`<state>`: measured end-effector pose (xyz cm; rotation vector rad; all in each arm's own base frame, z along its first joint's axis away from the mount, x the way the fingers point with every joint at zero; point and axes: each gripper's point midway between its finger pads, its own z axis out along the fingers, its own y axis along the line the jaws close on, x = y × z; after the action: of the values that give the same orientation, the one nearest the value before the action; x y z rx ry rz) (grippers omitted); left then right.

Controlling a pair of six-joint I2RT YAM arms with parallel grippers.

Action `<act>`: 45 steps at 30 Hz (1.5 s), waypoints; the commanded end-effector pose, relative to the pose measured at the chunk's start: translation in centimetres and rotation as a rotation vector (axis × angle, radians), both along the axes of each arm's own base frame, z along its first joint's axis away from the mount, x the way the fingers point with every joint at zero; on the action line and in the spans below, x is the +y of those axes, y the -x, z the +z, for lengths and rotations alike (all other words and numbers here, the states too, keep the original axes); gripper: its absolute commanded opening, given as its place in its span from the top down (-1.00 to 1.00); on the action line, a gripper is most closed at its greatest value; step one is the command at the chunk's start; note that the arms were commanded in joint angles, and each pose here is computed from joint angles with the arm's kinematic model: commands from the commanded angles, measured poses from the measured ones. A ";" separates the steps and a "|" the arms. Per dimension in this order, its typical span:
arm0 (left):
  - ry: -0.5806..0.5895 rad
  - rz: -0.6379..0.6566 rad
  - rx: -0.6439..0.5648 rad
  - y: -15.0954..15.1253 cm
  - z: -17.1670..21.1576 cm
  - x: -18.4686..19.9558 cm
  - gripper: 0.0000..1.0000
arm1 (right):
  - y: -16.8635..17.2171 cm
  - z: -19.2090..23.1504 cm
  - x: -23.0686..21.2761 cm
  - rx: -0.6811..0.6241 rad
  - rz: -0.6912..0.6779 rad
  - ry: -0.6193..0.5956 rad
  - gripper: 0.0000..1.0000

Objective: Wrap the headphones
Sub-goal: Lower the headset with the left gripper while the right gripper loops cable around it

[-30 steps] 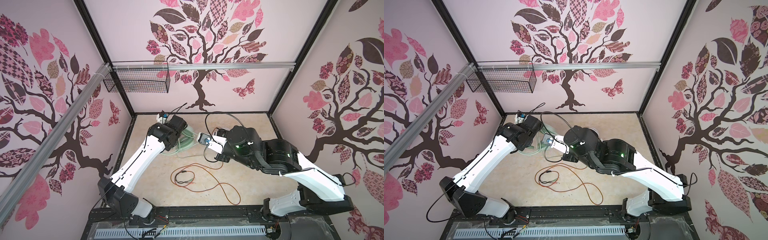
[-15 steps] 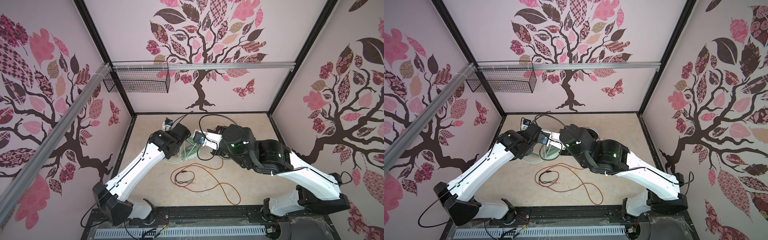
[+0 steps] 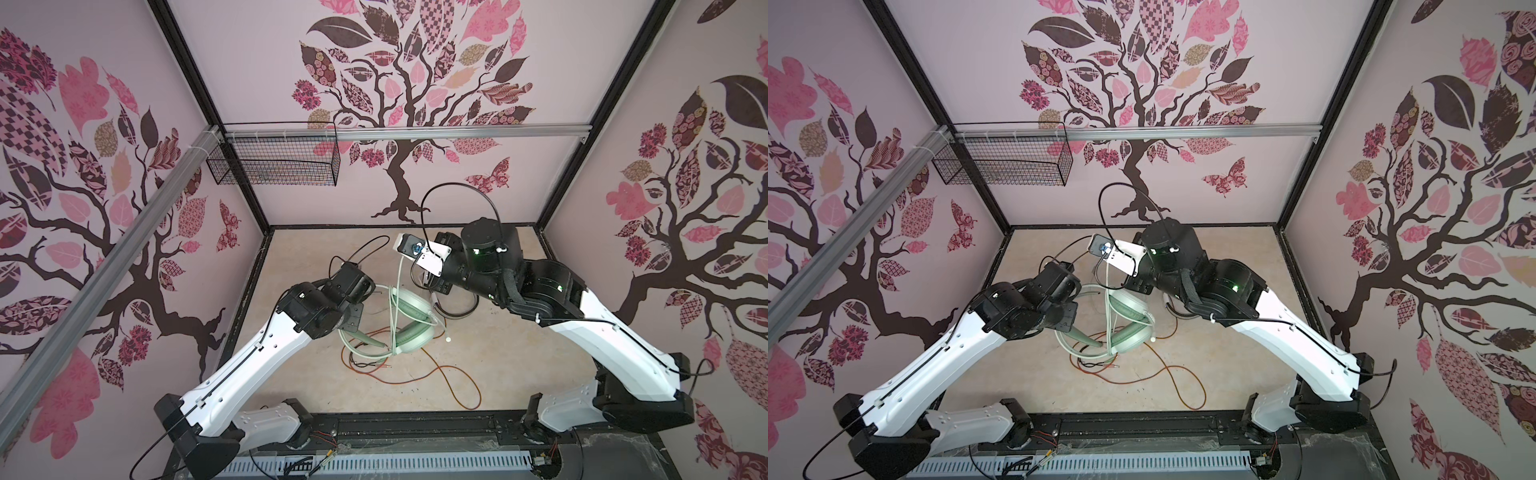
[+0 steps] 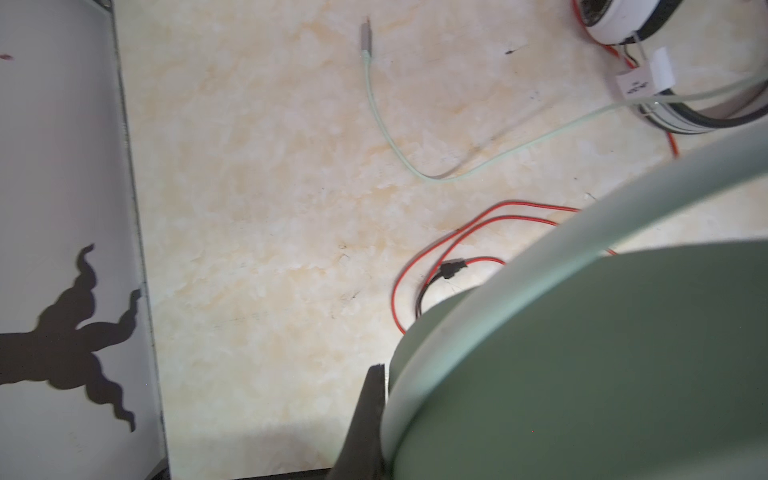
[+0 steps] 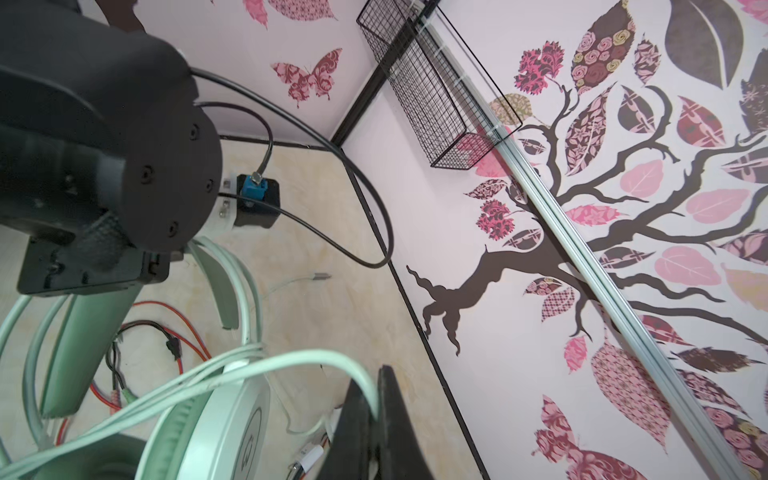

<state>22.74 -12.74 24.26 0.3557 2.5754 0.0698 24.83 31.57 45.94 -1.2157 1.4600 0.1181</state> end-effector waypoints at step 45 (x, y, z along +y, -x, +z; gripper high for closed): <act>0.218 -0.039 -0.078 2.0 8.5 -1.9 1.00 | -8.0 -14.2 3.0 0.602 0.116 -0.328 1.00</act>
<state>20.16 -13.96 29.22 0.3720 2.5573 -0.1204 32.05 34.51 31.96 -1.0813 1.7925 0.8022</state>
